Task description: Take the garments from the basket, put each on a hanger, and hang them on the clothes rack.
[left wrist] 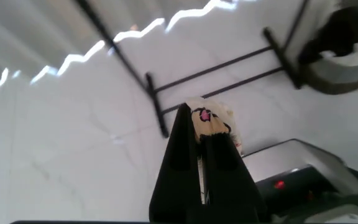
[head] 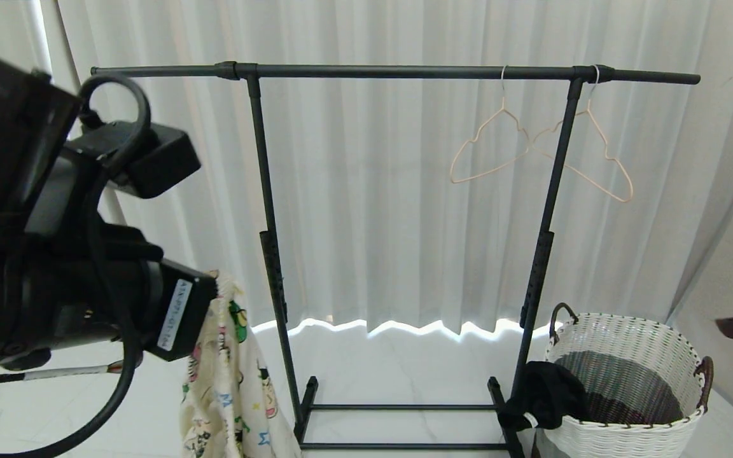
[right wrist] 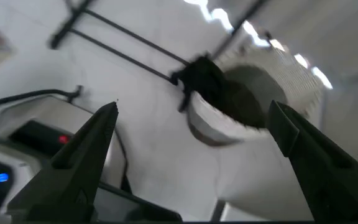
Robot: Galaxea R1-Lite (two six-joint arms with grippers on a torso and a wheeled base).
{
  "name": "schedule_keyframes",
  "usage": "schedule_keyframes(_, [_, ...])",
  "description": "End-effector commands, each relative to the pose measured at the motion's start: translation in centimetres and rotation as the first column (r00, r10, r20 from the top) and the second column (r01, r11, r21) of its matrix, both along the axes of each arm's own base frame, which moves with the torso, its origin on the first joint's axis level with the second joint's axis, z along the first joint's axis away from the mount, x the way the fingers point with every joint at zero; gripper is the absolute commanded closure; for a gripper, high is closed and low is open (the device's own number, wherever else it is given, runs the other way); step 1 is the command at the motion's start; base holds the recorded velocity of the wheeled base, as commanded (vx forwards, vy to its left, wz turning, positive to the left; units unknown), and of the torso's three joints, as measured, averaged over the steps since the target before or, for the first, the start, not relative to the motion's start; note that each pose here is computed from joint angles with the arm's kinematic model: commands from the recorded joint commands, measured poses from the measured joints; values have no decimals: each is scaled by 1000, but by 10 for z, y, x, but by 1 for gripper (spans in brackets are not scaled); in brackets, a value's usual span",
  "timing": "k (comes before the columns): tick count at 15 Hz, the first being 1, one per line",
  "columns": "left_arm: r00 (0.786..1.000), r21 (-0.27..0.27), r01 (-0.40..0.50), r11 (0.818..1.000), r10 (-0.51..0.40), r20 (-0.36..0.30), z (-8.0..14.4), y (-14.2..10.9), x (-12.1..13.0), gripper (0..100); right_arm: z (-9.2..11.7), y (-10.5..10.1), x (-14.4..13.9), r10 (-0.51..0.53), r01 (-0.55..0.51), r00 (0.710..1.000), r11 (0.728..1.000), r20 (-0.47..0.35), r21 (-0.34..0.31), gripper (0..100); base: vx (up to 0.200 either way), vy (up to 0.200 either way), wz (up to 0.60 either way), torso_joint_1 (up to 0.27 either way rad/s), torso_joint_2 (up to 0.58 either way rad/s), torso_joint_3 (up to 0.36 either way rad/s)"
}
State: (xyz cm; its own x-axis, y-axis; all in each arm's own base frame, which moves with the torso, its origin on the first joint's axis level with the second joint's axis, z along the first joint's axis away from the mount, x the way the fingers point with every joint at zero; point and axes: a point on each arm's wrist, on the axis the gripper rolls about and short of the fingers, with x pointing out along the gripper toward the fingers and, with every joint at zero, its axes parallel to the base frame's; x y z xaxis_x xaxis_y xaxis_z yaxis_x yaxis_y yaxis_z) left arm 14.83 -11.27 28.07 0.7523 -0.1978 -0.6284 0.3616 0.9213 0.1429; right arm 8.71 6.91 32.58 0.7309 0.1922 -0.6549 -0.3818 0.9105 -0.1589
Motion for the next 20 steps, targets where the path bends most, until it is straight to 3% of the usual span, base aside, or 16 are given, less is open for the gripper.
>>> schedule_keyframes(1, [988,5,-157,988,157,0,-18,43,-16,100,-20,-40,-27,-165,165,986,986,15,-22,0,0,0,0,0,0,0])
schedule_keyframes(3, [967,29,-256,966,256,-10,-36,66,-27,100,-36,-52,-34,-270,273,961,959,52,-75,0,0,0,0,0,0,0])
schedule_keyframes(5, [945,43,-327,944,327,-15,-49,80,-35,100,-39,-52,-31,-275,291,952,950,134,-117,0,0,0,0,0,0,0])
schedule_keyframes(8, [933,16,-360,933,360,20,-55,86,-38,100,-42,-50,-25,-274,291,949,952,155,-98,0,0,0,0,0,0,0])
schedule_keyframes(13, [936,27,-353,935,352,24,-58,87,-43,100,-46,-54,-19,-320,325,942,945,101,-39,0,0,0,0,69,-179,-114])
schedule_keyframes(15, [951,76,-308,948,305,52,-60,90,-52,100,-42,-56,-11,-359,362,927,932,106,-6,0,0,0,0,161,-420,-266])
schedule_keyframes(16, [955,97,-294,951,289,63,-62,92,-56,100,-40,-56,-5,-374,376,921,927,107,1,0,0,0,0,168,-452,-286])
schedule_keyframes(20, [956,96,-289,952,283,72,-62,93,-60,100,-39,-55,8,-394,396,913,918,109,3,0,0,0,0,191,-465,-278])
